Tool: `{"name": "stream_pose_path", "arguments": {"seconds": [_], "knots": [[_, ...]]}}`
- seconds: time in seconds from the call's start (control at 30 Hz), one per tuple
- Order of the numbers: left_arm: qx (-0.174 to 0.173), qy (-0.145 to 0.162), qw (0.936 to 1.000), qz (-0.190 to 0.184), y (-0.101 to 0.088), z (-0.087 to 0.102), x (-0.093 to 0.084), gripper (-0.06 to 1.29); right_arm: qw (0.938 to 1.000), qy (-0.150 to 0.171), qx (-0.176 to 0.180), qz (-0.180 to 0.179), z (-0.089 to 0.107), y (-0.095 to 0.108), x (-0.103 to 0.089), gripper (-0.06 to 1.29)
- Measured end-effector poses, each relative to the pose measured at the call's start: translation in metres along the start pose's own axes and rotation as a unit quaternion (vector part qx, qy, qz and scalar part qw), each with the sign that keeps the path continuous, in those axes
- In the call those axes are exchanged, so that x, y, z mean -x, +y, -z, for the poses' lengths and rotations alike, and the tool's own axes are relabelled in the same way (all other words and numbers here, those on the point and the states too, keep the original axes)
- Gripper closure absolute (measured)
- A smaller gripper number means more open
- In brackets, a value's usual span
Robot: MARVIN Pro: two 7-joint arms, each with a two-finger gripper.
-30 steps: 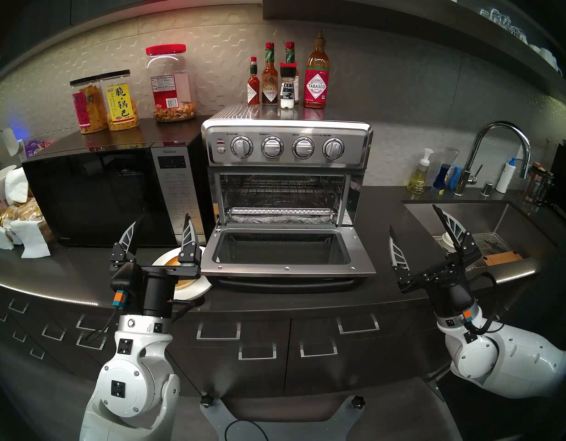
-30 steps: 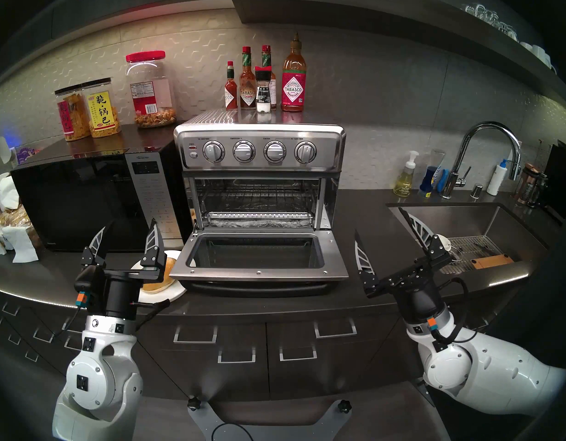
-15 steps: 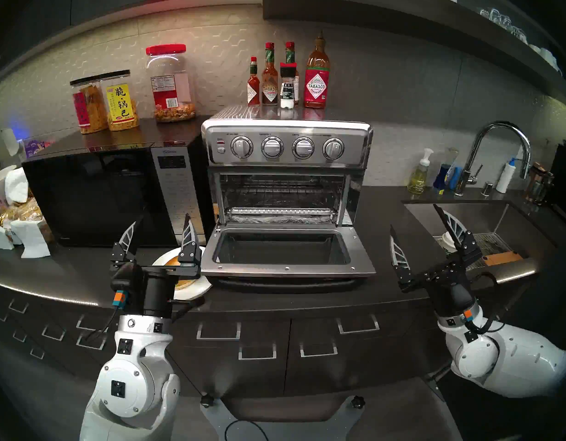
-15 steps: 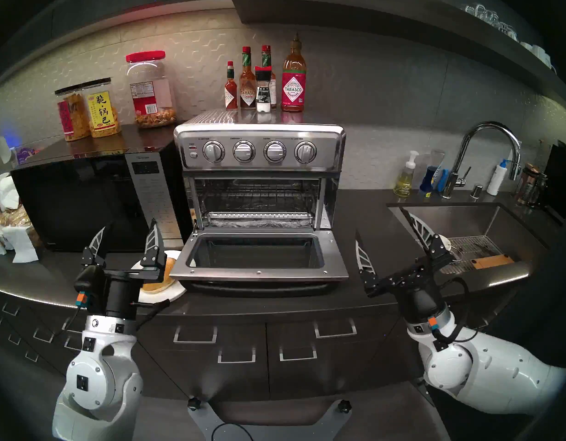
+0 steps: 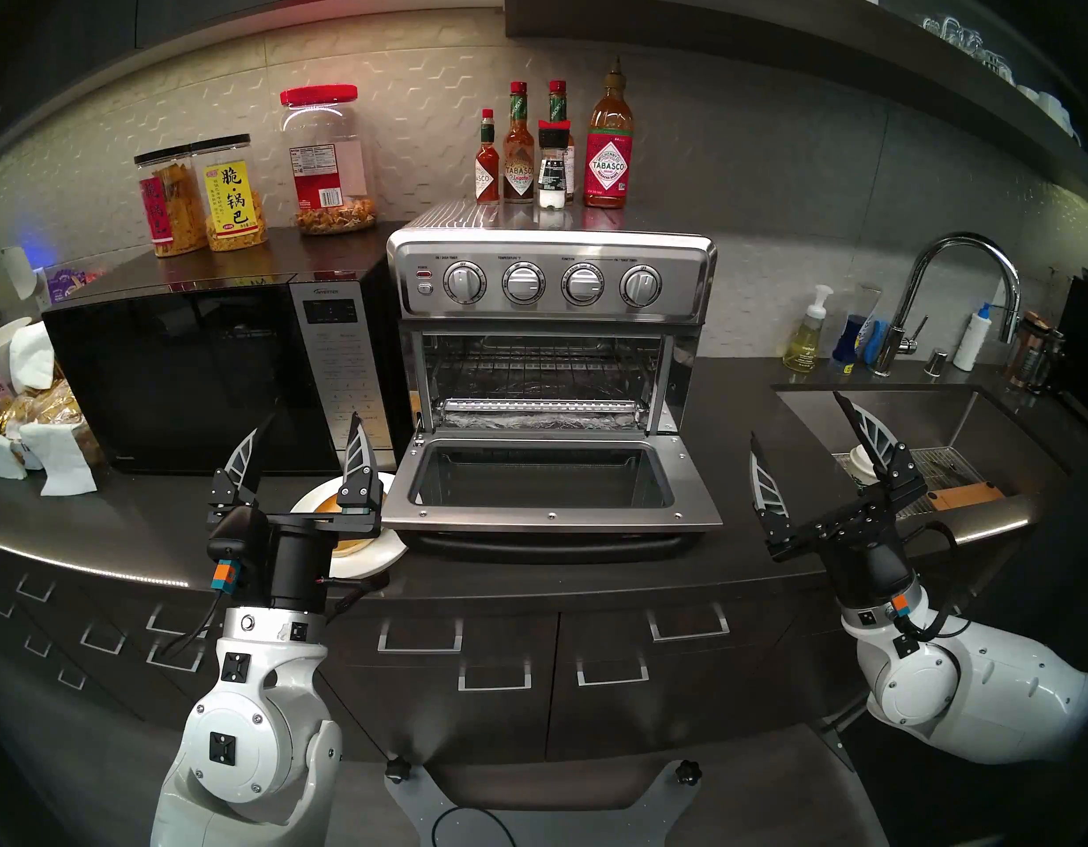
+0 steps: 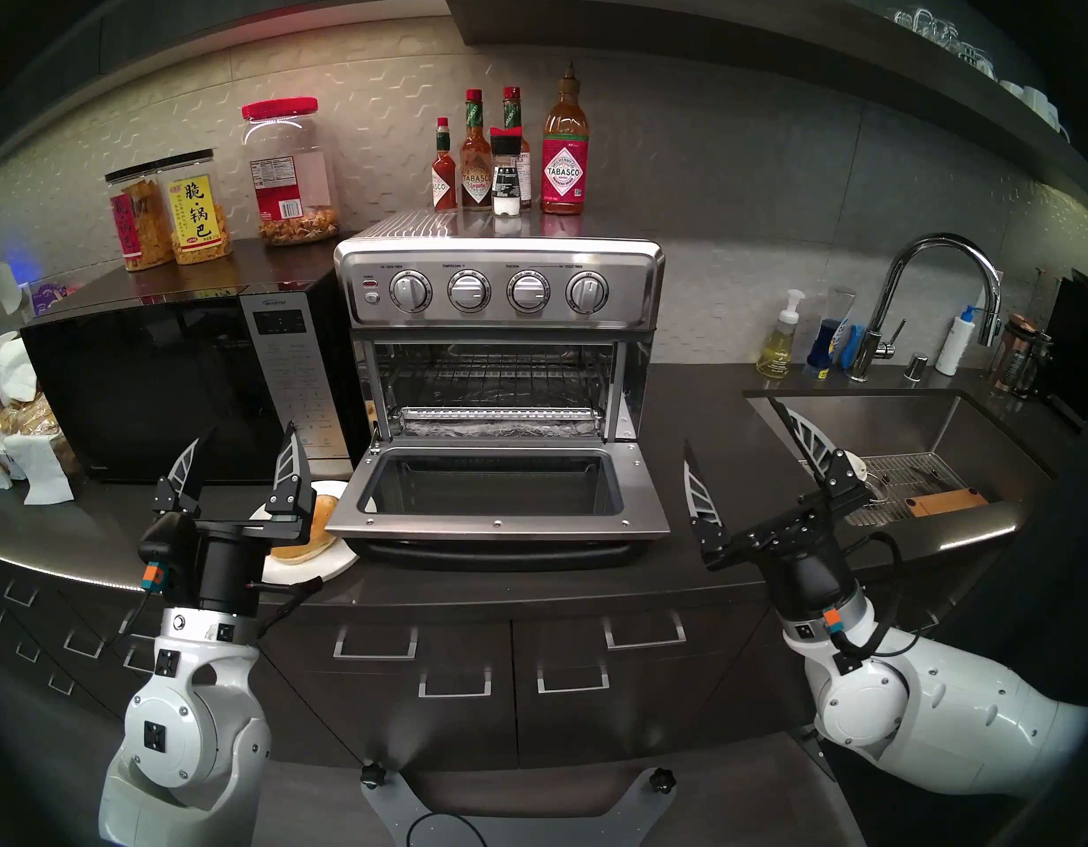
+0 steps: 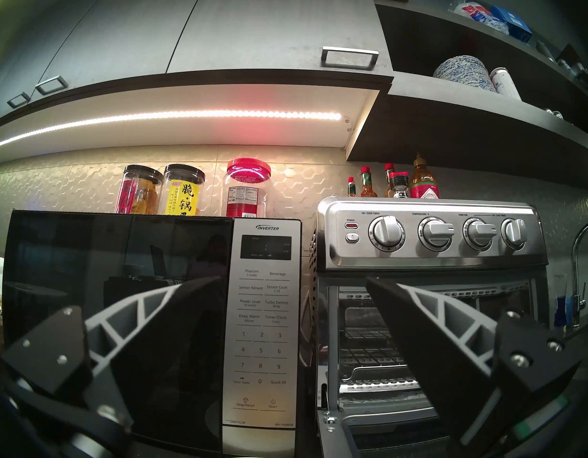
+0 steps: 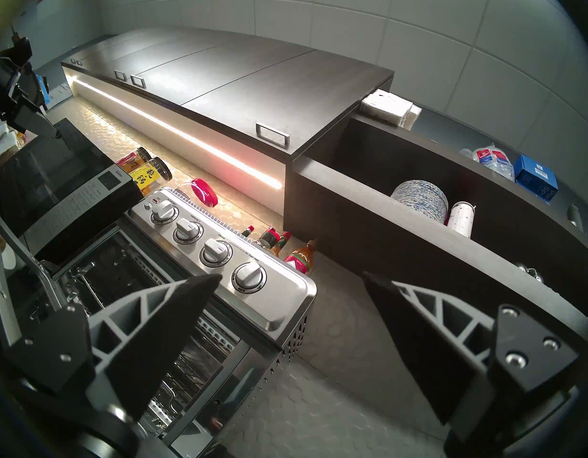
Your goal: Open the oven and place the bagel inside on the rack
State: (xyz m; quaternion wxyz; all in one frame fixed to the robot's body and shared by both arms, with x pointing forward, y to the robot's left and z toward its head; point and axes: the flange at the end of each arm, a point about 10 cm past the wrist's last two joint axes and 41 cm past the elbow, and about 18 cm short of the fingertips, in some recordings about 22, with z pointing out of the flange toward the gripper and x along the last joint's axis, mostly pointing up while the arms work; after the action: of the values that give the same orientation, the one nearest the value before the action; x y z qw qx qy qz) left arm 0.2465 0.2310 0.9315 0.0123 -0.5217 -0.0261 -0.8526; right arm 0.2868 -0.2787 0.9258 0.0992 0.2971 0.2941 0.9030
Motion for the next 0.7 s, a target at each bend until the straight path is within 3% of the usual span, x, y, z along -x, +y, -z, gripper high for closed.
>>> {"name": "stream_pose_path", "arguments": {"seconds": [0.43,0.7], "knots": [[0.015,-0.035,0.9992,-0.012,-0.019,0.033,0.006,-0.02,1.0,0.0,0.0,0.0,0.0,0.0,0.0,0.0],[0.013,-0.045,0.9985,-0.029,-0.038,0.051,0.0,-0.02,1.0,0.0,0.0,0.0,0.0,0.0,0.0,0.0]]}}
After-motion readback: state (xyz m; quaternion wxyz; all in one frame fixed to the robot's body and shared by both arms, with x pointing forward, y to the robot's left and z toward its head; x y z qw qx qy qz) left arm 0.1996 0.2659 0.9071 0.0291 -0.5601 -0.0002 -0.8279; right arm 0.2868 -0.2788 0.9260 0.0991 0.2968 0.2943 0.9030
